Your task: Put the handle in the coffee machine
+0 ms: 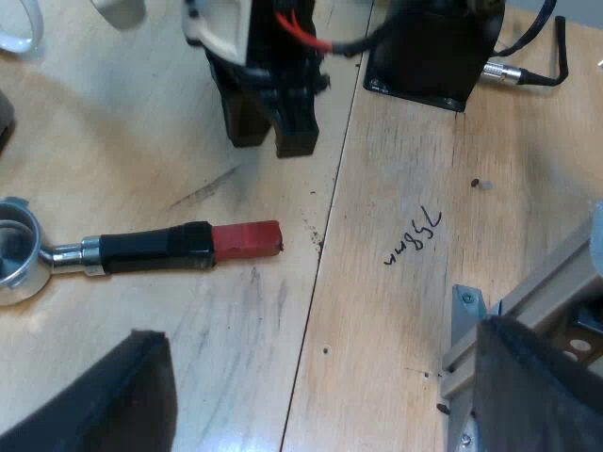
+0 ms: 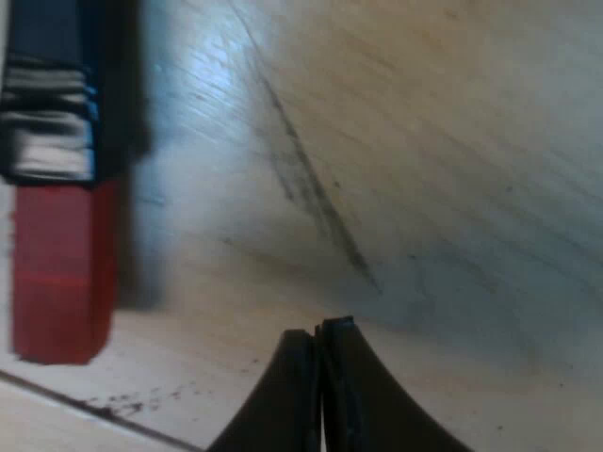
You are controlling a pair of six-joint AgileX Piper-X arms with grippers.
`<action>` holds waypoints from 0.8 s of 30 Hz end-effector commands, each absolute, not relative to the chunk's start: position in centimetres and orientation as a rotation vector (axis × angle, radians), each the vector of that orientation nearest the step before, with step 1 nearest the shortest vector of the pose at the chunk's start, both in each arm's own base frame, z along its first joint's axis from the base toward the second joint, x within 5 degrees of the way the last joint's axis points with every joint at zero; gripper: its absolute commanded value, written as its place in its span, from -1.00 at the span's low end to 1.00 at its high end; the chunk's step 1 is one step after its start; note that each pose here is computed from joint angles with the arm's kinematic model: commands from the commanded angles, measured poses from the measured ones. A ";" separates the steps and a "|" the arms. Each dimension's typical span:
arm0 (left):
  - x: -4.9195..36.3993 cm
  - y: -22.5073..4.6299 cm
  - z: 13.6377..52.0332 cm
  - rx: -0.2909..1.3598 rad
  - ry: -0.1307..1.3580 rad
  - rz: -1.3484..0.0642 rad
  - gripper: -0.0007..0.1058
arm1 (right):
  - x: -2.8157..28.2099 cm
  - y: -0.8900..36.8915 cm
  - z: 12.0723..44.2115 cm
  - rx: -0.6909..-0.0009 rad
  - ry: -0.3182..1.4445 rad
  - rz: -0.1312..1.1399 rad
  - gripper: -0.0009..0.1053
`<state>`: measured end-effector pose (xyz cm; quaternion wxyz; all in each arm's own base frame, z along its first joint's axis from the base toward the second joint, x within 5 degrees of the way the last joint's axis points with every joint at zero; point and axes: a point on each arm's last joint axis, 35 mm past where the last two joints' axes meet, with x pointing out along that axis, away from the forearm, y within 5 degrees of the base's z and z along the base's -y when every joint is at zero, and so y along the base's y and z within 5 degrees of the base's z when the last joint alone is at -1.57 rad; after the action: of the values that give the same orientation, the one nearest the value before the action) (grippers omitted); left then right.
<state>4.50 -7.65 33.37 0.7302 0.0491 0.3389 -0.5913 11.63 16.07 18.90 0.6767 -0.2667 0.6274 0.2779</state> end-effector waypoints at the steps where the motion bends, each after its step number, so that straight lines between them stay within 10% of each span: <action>1: 4.4 -7.7 33.4 0.107 0.750 -1.315 0.28 | 11.3 15.8 18.0 -0.594 1.412 0.626 -0.98; 24: 4.4 -7.7 33.4 0.107 0.750 -1.315 0.28 | 11.9 16.1 14.2 -0.592 1.414 0.611 -0.98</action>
<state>4.50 -7.65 33.37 0.7302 0.0491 0.3389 -0.5913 11.83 16.11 14.49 0.6815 -0.2620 0.6265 0.2728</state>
